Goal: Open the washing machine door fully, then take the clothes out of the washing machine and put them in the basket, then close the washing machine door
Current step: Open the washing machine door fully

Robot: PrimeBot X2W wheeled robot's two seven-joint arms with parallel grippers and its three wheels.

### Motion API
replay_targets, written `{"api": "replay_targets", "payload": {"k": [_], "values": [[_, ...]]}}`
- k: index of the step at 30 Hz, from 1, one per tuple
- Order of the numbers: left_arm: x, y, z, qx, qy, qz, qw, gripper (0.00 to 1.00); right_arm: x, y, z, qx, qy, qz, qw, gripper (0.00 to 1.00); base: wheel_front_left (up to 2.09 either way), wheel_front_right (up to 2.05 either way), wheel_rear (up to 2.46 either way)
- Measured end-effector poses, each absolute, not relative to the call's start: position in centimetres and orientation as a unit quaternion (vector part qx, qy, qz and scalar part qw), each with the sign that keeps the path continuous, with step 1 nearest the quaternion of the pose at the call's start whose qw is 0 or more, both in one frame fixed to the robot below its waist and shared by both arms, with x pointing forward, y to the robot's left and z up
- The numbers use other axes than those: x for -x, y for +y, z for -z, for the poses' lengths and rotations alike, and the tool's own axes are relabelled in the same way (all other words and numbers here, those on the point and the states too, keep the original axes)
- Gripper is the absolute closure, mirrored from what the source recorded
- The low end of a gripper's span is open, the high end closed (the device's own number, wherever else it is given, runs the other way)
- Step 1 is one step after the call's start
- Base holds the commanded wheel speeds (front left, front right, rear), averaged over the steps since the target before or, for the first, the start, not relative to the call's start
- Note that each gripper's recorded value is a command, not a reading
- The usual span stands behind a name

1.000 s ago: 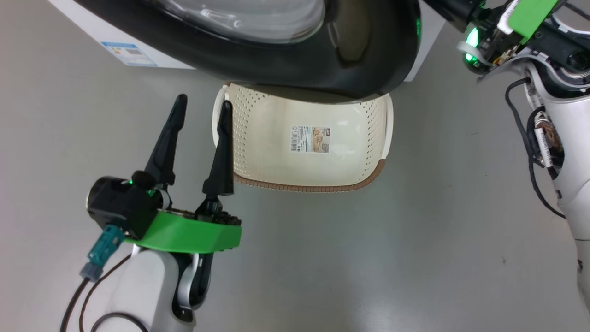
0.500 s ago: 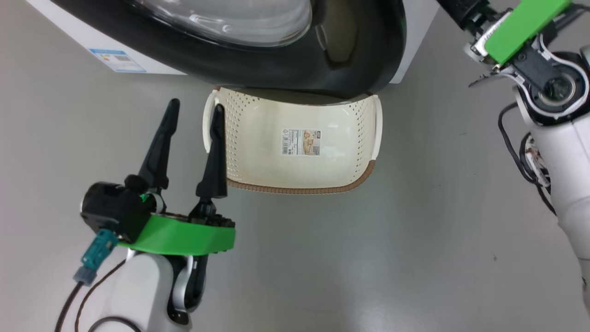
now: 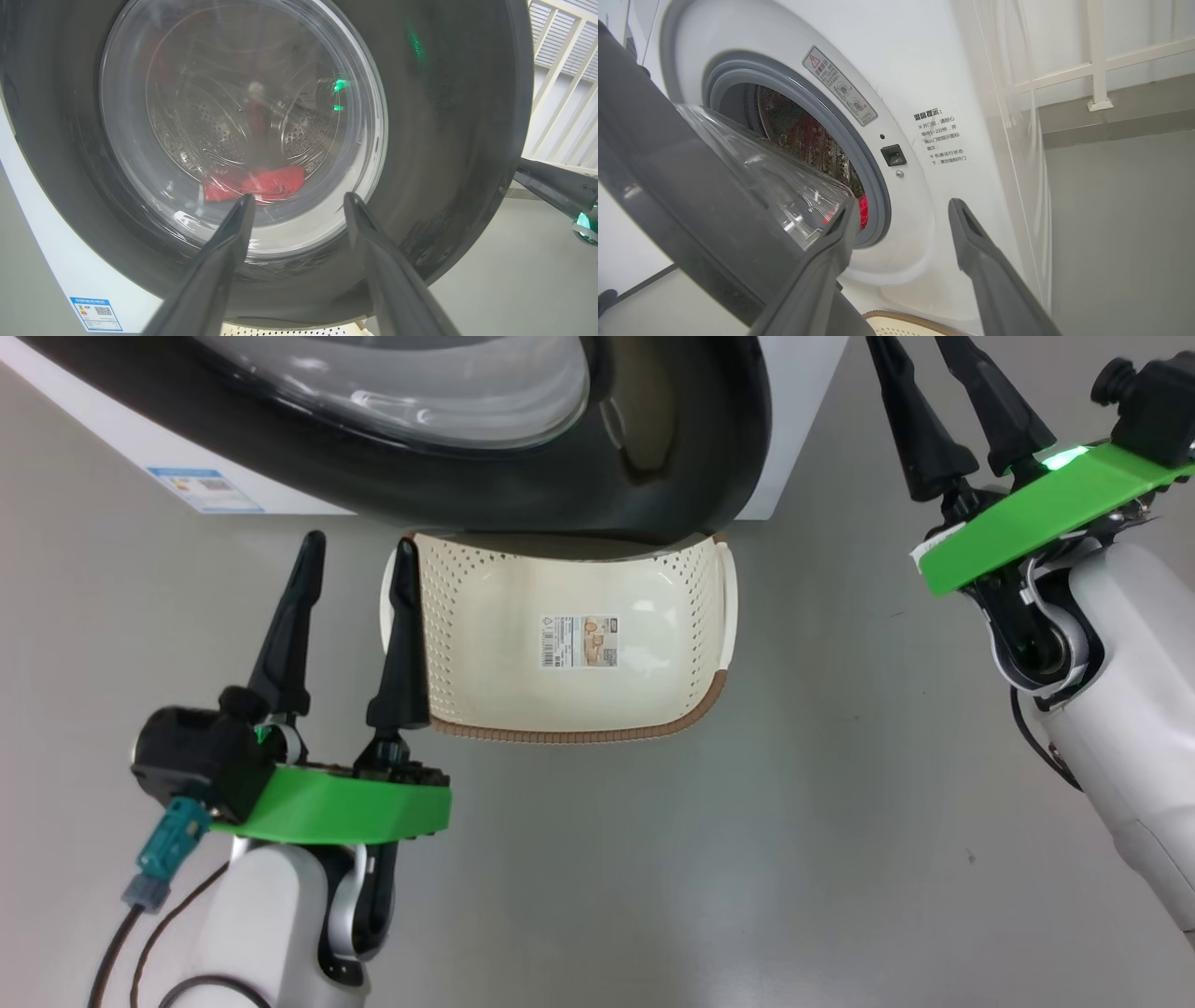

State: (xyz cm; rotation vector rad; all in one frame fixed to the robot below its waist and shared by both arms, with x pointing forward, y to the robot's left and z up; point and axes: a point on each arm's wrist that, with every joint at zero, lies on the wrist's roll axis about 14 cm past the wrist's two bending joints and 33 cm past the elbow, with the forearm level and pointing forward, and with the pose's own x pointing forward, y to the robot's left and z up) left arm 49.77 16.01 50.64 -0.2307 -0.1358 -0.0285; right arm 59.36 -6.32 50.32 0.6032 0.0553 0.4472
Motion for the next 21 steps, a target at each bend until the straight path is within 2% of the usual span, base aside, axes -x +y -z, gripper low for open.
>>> {"api": "replay_targets", "payload": {"k": [8, 12, 21], "values": [[-50.0, 15.7, -51.5, 0.12, -0.08, 0.018, 0.989, 0.0, -58.6, -9.1, -50.6, -0.184, -0.019, -0.191, 0.964, 0.0, 0.0, 0.0, 0.0], [-49.7, 15.4, -52.1, 0.118, -0.087, 0.021, 0.989, 0.0, -56.8, -9.5, -51.1, -0.142, -0.048, -0.179, 0.973, 0.0, 0.0, 0.0, 0.0], [-49.1, 15.3, -52.9, 0.113, -0.095, 0.024, 0.989, 0.0, -53.9, -10.4, -51.3, -0.118, -0.07, -0.14, 0.98, 0.0, 0.0, 0.0, 0.0]]}}
